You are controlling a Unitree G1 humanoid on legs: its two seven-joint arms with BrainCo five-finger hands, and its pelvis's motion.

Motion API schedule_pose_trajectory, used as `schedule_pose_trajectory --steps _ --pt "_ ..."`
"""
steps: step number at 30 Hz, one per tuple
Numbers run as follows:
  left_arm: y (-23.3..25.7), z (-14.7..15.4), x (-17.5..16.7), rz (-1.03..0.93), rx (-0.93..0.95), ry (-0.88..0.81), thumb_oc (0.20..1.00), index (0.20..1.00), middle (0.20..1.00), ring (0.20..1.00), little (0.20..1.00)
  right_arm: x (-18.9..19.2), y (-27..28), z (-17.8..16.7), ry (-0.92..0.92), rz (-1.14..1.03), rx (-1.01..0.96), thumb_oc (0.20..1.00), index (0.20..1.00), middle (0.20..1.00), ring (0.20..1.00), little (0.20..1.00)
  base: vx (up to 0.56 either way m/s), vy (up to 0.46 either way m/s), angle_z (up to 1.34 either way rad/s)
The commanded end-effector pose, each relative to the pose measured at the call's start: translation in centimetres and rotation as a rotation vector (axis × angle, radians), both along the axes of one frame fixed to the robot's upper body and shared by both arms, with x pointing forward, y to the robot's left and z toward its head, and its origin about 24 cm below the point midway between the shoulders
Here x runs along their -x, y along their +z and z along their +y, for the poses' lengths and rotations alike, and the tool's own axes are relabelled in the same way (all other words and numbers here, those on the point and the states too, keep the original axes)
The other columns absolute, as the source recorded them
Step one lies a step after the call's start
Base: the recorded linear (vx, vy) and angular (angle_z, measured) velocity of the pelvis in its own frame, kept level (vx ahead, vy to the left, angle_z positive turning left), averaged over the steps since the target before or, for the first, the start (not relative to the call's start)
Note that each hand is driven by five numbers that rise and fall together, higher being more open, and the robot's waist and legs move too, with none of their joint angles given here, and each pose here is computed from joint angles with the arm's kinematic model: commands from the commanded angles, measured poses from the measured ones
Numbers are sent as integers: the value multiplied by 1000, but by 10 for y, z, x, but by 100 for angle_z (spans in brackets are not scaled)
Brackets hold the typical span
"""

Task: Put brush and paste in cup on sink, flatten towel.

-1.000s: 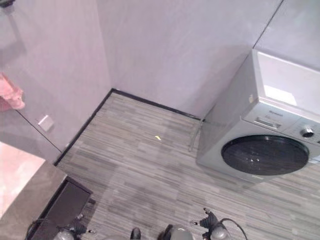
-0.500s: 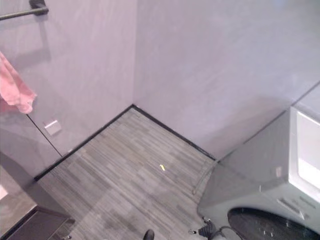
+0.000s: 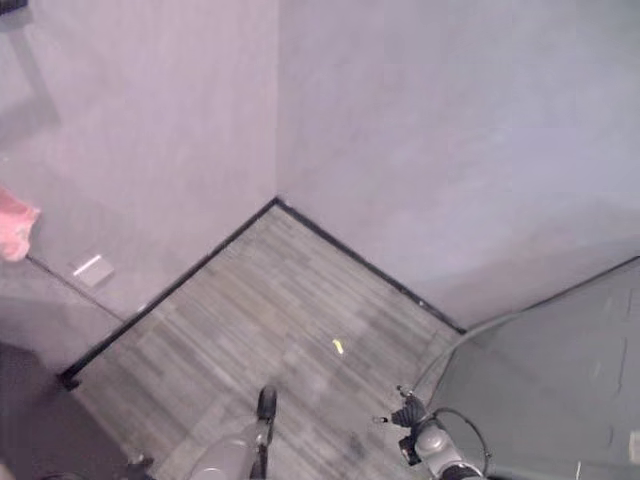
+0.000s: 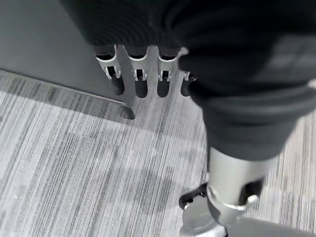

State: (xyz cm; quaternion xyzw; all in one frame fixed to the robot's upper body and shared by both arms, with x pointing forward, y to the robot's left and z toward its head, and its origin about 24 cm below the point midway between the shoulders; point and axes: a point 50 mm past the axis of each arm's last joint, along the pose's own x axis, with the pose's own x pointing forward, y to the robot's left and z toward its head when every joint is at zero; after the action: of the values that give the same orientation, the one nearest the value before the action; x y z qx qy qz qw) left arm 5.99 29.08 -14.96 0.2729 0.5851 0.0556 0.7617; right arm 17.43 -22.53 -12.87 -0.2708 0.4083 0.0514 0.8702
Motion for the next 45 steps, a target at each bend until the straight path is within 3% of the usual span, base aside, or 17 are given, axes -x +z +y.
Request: schedule_pose_trajectory --steps 1,12,25,32,36,44,45 --pt "4 7 -5 -22 -24 -18 1000 1000 1000 1000 1000 6 0 -4 26 -4 18 1000 1000 1000 1000 1000 361 334 0" --pt "13 0 -53 -131 -49 -160 1000 1000 1000 1000 1000 3 0 7 113 -5 27 1000 1000 1000 1000 1000 261 102 58" --pt "10 -3 -48 -104 -36 -158 1000 1000 1000 1000 1000 10 -1 -3 172 33 76 1000 1000 1000 1000 1000 313 -239 106" --pt "13 -9 -66 -146 -47 -203 1000 1000 1000 1000 1000 0 9 -16 147 -23 111 1000 1000 1000 1000 1000 137 -245 65" --pt "16 -23 -86 -181 -30 -276 1000 1000 1000 1000 1000 12 4 -29 86 24 146 1000 1000 1000 1000 1000 56 -42 61" --pt "9 -26 -69 -150 -16 -243 1000 1000 1000 1000 1000 23 -3 -27 92 80 150 1000 1000 1000 1000 1000 60 48 28" --pt "5 -23 -55 -120 -14 -213 1000 1000 1000 1000 1000 19 -2 -25 87 57 137 1000 1000 1000 1000 1000 43 79 10"
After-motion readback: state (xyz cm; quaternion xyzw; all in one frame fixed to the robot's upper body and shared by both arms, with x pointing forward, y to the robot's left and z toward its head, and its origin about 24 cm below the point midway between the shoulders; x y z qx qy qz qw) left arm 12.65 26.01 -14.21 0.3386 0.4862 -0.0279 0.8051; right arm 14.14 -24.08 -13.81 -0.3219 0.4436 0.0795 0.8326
